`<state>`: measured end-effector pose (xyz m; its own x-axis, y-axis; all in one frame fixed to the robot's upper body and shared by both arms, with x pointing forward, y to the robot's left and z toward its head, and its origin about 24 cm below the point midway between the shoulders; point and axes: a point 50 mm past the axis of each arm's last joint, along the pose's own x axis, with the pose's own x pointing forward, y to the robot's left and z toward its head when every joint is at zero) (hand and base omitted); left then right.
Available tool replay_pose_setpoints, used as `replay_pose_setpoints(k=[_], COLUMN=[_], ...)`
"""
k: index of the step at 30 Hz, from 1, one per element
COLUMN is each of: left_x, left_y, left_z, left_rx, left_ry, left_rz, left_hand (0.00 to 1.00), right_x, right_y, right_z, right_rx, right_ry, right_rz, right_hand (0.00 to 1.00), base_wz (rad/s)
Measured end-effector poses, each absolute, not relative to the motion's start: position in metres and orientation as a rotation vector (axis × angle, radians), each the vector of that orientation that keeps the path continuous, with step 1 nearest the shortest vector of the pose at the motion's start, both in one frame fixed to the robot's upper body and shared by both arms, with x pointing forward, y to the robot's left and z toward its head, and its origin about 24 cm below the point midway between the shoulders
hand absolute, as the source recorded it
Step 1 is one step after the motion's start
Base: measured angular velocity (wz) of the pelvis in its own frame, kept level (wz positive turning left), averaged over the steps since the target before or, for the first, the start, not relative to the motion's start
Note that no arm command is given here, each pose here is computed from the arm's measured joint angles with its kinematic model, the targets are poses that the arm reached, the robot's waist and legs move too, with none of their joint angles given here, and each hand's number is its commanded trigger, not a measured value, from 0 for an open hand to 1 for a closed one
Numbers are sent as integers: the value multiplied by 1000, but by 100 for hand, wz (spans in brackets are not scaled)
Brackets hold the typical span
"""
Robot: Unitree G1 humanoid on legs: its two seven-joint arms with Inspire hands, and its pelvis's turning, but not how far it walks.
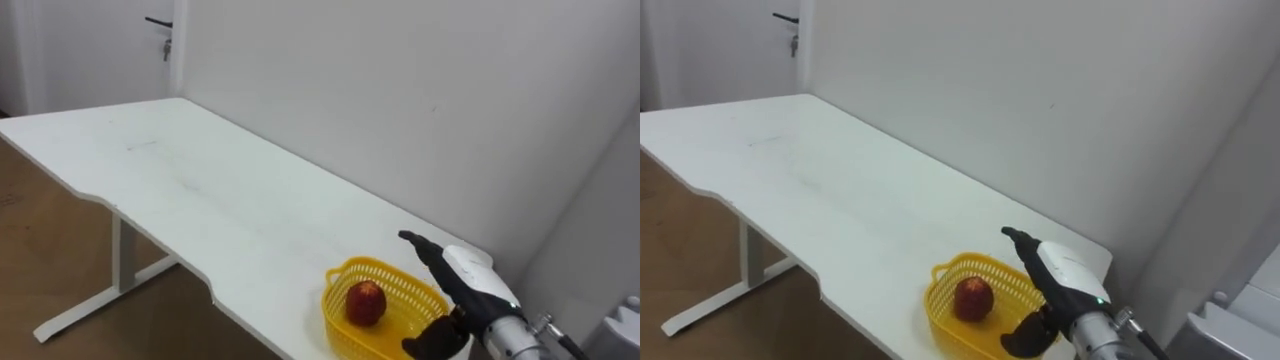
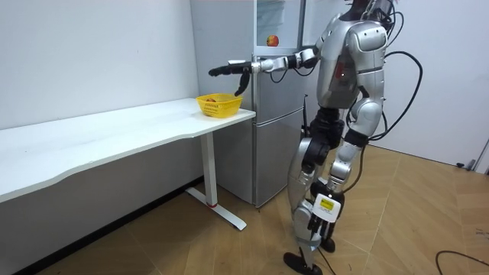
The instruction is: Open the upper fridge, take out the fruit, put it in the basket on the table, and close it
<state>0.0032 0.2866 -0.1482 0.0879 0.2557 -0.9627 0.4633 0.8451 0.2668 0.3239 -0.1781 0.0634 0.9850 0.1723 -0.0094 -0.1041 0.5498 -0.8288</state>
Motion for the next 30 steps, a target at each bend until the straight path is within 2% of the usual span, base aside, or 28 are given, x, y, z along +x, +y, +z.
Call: replay_pose_setpoints(k=[10,18,30], left_x=[-9,-27,-28], left_y=[273,259,243], left_z=[-153,-157,-164], left_rx=[571,519,492], left_ry=[1524,1538,1521], left_rz=[-167,-164,-157], left_hand=[0,0,0], right_x=[312,280,229], right_y=[-180,-186,-183], right_z=[98,135,144], right_rx=[-811,-628,-490], right_ry=[-276,-505,-651], right_rz=[-6,-150,-286], right_hand=[0,0,0], base_wz=[-13,-19,-30])
